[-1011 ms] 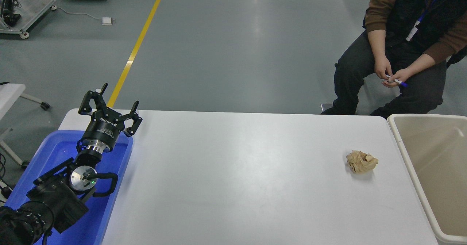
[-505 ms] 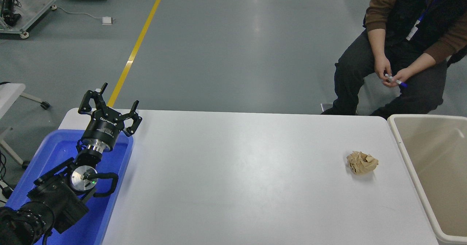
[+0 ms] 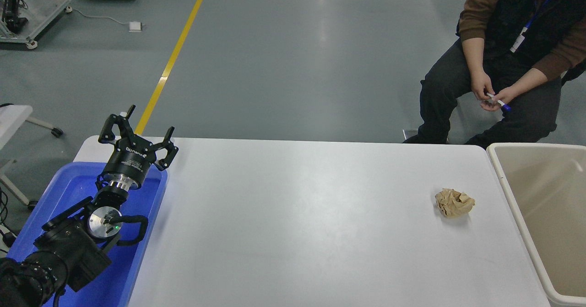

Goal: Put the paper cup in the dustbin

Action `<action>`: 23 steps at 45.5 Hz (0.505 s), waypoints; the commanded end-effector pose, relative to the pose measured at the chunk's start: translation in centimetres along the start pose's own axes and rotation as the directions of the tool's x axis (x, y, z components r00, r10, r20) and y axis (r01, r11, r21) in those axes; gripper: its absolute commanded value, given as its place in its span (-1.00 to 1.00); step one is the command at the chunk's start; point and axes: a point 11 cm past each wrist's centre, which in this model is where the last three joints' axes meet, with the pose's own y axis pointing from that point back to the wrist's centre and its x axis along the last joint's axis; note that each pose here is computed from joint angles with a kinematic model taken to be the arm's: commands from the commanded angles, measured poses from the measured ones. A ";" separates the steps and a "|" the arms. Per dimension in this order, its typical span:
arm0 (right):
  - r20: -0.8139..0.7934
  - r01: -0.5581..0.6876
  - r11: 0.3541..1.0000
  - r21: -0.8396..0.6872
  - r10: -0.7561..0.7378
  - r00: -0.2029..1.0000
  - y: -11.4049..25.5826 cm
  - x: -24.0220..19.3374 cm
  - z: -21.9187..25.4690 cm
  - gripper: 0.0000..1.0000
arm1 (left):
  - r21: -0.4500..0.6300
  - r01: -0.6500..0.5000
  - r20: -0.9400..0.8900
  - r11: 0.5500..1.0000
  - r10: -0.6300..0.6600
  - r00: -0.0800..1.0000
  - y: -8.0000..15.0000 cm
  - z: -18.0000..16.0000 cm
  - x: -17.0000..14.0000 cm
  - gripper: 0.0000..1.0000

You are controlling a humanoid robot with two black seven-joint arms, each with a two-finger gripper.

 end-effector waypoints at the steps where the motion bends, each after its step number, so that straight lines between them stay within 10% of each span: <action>1: 0.259 -0.008 0.994 -0.112 0.037 0.965 0.0 -2.2 4.1 -1.00 | 0.001 -0.001 0.000 1.000 0.001 1.000 0.0 0.0 0.0 1.00; 23: 0.321 0.037 0.988 -0.151 0.014 0.947 0.1 -6.3 6.3 -1.00 | 0.001 -0.001 0.000 1.000 0.001 1.000 0.0 0.0 0.0 1.00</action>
